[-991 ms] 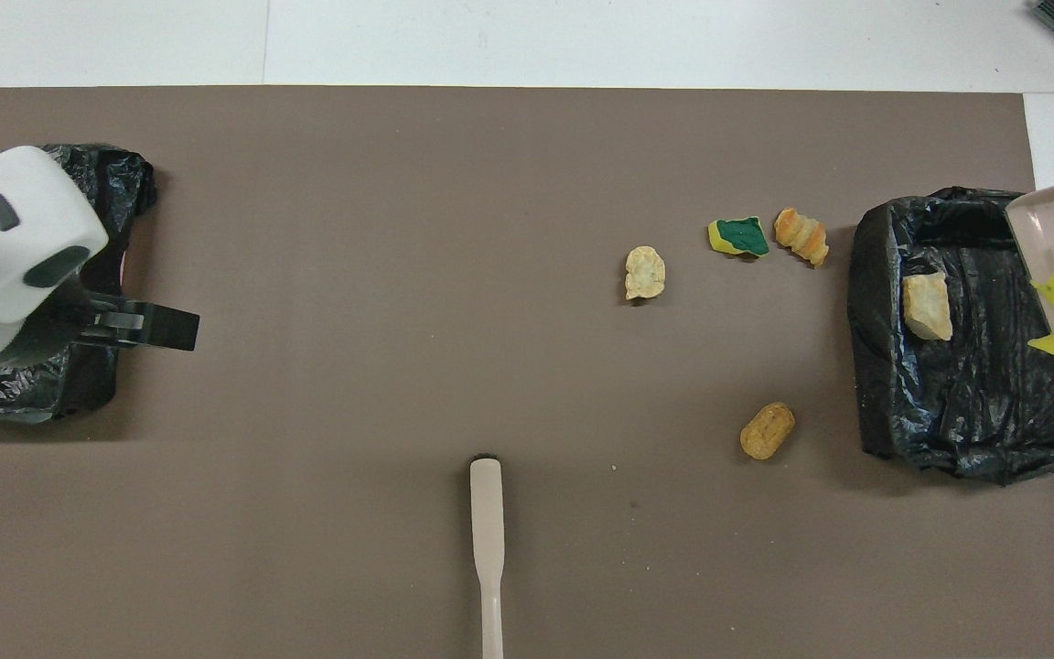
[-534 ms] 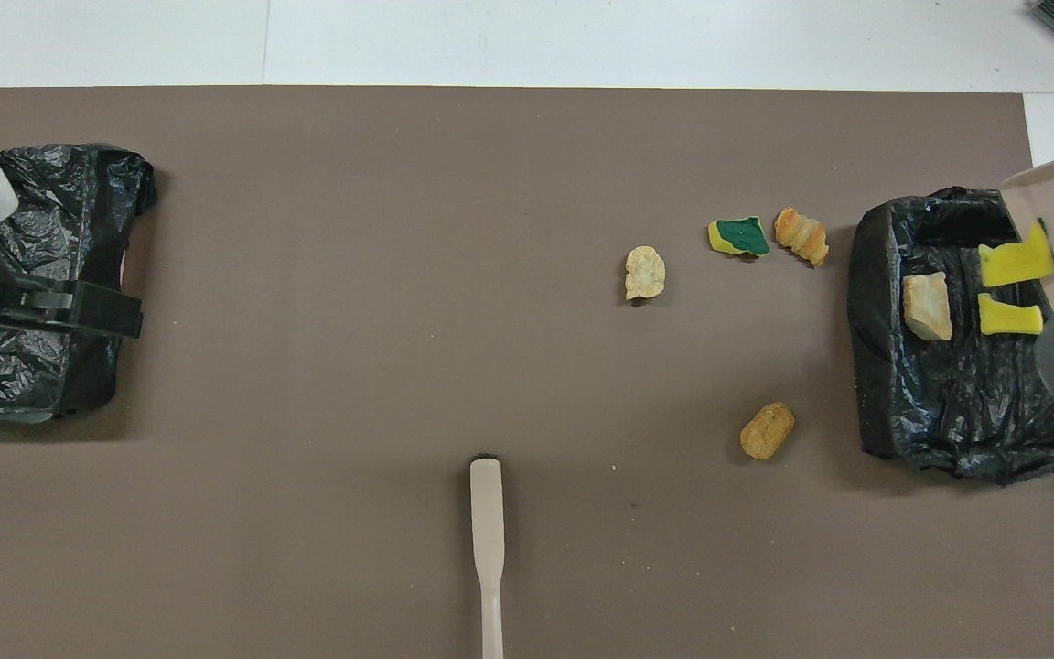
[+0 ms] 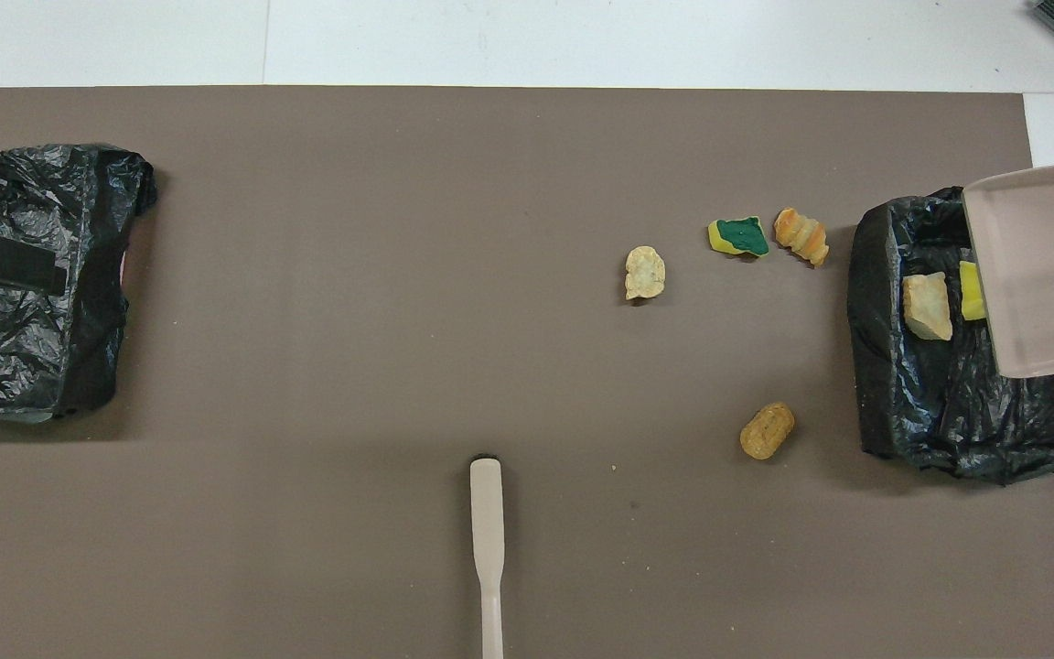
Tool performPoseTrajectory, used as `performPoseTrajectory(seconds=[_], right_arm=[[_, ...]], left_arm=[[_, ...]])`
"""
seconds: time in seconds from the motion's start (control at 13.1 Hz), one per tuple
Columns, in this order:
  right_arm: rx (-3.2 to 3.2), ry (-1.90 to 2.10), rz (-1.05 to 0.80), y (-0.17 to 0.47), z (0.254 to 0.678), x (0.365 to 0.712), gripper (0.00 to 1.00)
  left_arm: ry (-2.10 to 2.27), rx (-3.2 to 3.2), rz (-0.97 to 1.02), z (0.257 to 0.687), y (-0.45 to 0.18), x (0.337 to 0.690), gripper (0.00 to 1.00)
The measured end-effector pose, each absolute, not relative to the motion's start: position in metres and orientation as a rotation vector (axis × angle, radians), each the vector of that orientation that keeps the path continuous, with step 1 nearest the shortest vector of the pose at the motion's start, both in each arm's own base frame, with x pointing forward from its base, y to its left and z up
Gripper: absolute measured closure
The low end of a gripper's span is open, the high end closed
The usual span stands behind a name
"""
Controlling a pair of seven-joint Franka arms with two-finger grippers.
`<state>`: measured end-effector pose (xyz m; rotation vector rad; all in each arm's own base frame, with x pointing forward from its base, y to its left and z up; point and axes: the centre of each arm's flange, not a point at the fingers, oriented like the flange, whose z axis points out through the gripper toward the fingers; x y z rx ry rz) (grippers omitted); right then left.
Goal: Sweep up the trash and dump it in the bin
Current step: 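Tilt the dustpan with the right gripper to dump debris into the bin, then lift the emptied dustpan away from the bin with the right gripper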
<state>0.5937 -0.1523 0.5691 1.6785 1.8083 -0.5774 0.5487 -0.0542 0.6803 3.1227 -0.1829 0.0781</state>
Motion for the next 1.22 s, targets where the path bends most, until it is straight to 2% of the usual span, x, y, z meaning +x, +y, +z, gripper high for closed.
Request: performPoseTrajectory(seconds=[0.46, 0.91, 1.22], right_arm=[[2.045, 1.878, -0.309, -0.147, 0.556, 0.583, 0.69], [2.394, 1.556, -0.326, -0.093, 0.553, 0.571, 0.69], [2.701, 1.185, -0.288, -0.052, 0.548, 0.563, 0.69]], left_arm=[[-0.210, 3.123, 0.074, 0.680, -0.064, 0.545, 0.00], [-0.162, 3.128, 0.075, 0.682, -0.048, 0.544, 0.00], [-0.136, 3.130, 0.072, 0.681, -0.039, 0.545, 0.00]])
